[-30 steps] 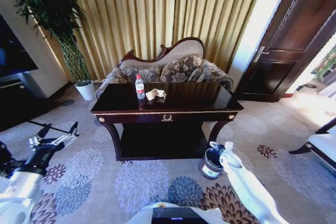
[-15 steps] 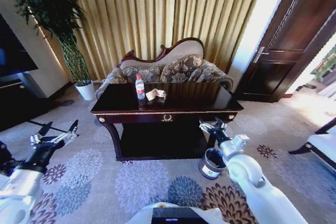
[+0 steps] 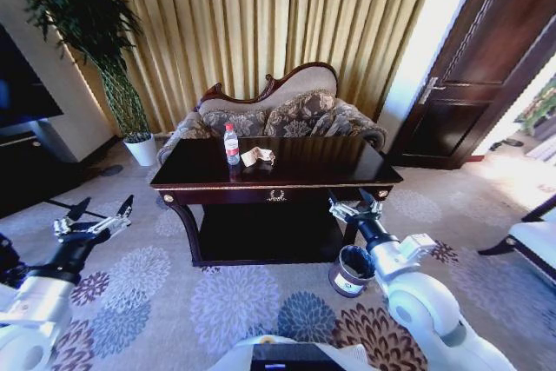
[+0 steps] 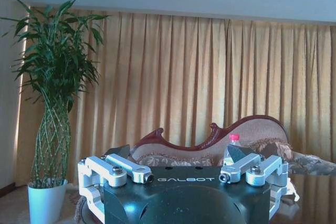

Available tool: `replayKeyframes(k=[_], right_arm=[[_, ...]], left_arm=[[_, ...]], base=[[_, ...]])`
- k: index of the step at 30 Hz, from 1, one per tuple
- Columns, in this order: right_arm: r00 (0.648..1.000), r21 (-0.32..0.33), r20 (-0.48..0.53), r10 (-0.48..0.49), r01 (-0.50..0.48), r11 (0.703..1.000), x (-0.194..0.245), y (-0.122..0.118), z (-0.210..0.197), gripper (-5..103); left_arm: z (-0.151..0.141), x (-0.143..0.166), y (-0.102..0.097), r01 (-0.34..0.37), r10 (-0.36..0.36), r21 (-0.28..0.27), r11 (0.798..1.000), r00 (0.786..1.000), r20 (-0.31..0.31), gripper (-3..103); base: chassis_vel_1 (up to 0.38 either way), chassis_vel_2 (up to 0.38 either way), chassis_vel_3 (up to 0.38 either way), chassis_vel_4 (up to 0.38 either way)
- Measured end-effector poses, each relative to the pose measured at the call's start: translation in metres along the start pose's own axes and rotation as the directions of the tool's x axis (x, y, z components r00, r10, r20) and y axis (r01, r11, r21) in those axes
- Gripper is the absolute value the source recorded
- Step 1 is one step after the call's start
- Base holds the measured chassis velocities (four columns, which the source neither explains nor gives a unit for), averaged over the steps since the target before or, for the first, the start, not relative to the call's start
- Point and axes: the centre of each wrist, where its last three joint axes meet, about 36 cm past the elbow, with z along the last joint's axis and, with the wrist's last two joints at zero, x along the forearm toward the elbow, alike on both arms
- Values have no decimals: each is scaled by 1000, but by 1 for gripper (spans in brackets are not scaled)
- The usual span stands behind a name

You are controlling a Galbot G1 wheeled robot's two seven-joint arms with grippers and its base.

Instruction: Move to the front of the table and place the trash on the table into the trash bin.

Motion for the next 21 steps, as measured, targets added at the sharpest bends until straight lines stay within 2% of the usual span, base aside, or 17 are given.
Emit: replayKeyframes(k=[8, 21], right_arm=[[1000, -4, -8, -4, 4, 1000, -1, 1, 3, 100], [1000, -5, -17, -12, 12, 1000, 1, 3, 3, 100]], left_arm=[[-1, 1, -1, 1, -1, -2, 1000, 1000, 3, 100], [-1, 0, -3, -1, 1, 0, 1000, 1000, 4, 100]], base=[[-67, 63, 59, -64], [-181, 180, 190, -163]])
